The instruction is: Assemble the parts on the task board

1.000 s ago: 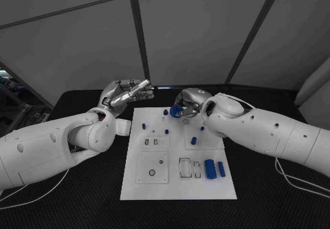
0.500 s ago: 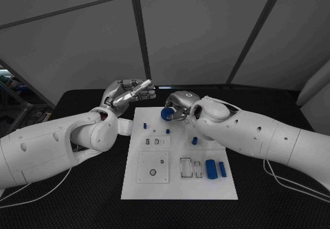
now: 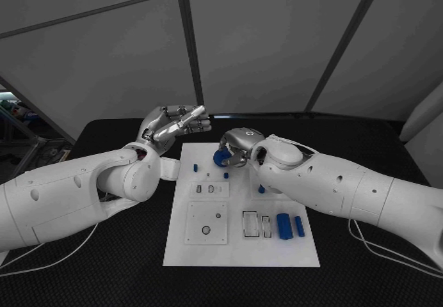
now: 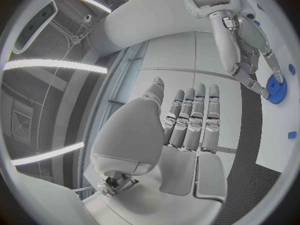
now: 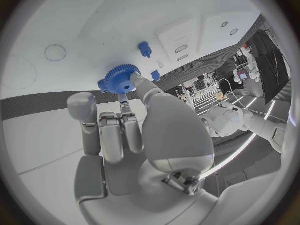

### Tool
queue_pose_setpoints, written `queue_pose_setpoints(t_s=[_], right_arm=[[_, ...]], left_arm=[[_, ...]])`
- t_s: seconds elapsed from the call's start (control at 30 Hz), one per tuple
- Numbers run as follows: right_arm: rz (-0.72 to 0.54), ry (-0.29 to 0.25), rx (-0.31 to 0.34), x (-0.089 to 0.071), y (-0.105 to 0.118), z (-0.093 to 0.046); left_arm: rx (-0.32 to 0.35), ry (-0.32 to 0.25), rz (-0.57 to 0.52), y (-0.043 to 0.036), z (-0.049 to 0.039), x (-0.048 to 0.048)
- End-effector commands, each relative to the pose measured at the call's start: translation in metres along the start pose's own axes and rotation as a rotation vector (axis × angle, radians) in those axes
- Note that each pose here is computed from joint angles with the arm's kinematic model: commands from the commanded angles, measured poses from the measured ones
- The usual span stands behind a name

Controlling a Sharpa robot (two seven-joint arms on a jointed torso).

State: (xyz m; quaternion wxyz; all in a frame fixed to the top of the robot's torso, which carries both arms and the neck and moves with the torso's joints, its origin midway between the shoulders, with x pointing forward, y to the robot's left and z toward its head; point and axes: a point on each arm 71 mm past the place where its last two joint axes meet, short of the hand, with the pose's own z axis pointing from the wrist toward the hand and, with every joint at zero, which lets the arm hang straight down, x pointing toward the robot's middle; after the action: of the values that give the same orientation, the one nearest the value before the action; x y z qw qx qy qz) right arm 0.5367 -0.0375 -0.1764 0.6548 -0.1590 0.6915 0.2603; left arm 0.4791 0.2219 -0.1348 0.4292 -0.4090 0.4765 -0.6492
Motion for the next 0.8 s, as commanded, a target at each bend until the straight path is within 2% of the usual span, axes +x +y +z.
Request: queue_pose_setpoints(t_s=[0.03,0.47,0.8], right_arm=[[-0.008,0.0,-0.007,0.0017,0.0015,0.0011],[-0.005,-0.029,0.0,0.0028,0.0007,0.0045],[-0.002,-0.019,0.003,0.0038,0.0,0.0053]], left_arm=[[0.007,0.013,-0.005,-0.0012,0.0008,0.0021],[0.006,0.013,-0.005,-0.0008,0.0014,0.0026],[0.005,0.013,-0.005,-0.0007,0.0014,0.0024]])
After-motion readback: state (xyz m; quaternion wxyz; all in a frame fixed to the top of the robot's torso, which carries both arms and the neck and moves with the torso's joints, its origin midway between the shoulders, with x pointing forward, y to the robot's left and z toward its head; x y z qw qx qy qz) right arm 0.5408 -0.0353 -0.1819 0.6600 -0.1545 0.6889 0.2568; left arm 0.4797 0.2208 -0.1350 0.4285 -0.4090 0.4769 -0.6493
